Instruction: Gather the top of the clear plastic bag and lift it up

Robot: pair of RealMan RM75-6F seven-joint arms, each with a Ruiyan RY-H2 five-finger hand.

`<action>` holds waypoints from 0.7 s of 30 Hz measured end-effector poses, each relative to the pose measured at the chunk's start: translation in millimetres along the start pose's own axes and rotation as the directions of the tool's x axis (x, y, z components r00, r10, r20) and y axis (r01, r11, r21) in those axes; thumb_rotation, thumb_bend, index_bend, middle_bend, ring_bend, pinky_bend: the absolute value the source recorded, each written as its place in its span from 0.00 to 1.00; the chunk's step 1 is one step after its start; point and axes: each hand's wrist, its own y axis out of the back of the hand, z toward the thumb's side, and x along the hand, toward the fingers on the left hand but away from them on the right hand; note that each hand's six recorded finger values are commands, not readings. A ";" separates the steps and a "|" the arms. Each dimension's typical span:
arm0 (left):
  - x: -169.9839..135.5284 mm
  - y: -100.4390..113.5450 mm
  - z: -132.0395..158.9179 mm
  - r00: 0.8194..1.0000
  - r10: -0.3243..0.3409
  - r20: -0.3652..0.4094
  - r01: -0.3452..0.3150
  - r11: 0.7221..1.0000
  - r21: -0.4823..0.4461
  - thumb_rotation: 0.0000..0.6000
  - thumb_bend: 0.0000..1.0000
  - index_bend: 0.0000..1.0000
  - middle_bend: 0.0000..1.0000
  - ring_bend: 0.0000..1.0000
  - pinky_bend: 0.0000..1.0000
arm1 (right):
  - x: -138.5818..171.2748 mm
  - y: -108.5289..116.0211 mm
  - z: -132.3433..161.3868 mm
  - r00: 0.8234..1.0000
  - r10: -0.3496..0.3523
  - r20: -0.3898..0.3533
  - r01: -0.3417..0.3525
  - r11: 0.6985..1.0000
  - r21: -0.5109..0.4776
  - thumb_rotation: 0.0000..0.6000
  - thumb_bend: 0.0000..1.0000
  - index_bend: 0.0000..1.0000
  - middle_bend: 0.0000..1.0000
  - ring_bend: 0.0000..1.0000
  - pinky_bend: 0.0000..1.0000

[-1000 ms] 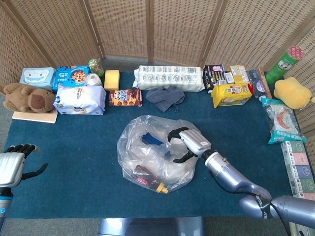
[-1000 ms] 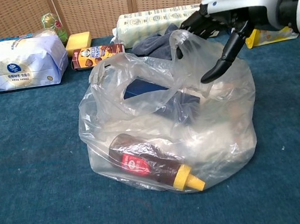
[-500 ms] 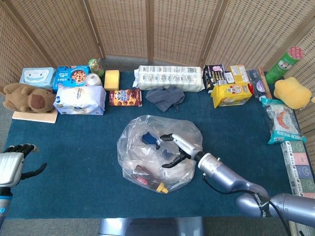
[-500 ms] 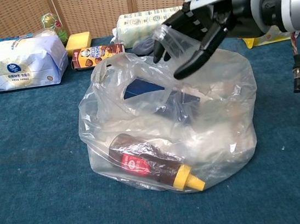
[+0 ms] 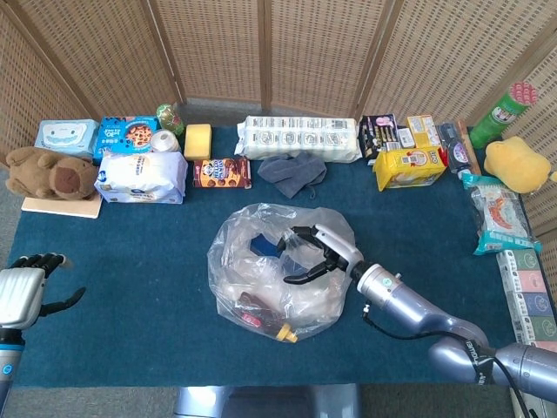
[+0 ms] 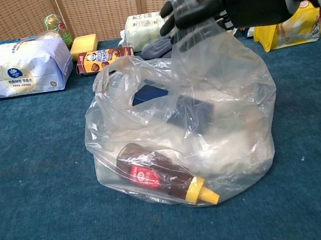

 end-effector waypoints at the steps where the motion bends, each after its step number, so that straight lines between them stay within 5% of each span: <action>1: 0.1 0.2 0.4 1.000 0.000 0.001 0.000 1.000 0.000 0.53 0.22 0.43 0.45 0.40 0.37 | 0.8 1.7 1.6 1.000 -0.002 -0.002 0.002 0.999 -0.043 1.00 0.13 0.41 0.42 0.37 0.27; 9: 1.4 0.5 3.3 1.000 -0.005 0.005 0.005 1.000 0.005 0.52 0.22 0.42 0.45 0.40 0.37 | 5.9 14.3 10.3 1.000 -0.017 -0.022 0.009 0.946 -0.325 1.00 0.13 0.41 0.43 0.39 0.32; 21: 3.9 -1.5 8.4 1.000 -0.018 0.012 0.018 1.000 0.008 0.52 0.22 0.43 0.45 0.40 0.37 | 13.2 33.3 18.2 0.995 -0.053 -0.078 -0.010 0.766 -0.643 1.00 0.13 0.40 0.43 0.38 0.33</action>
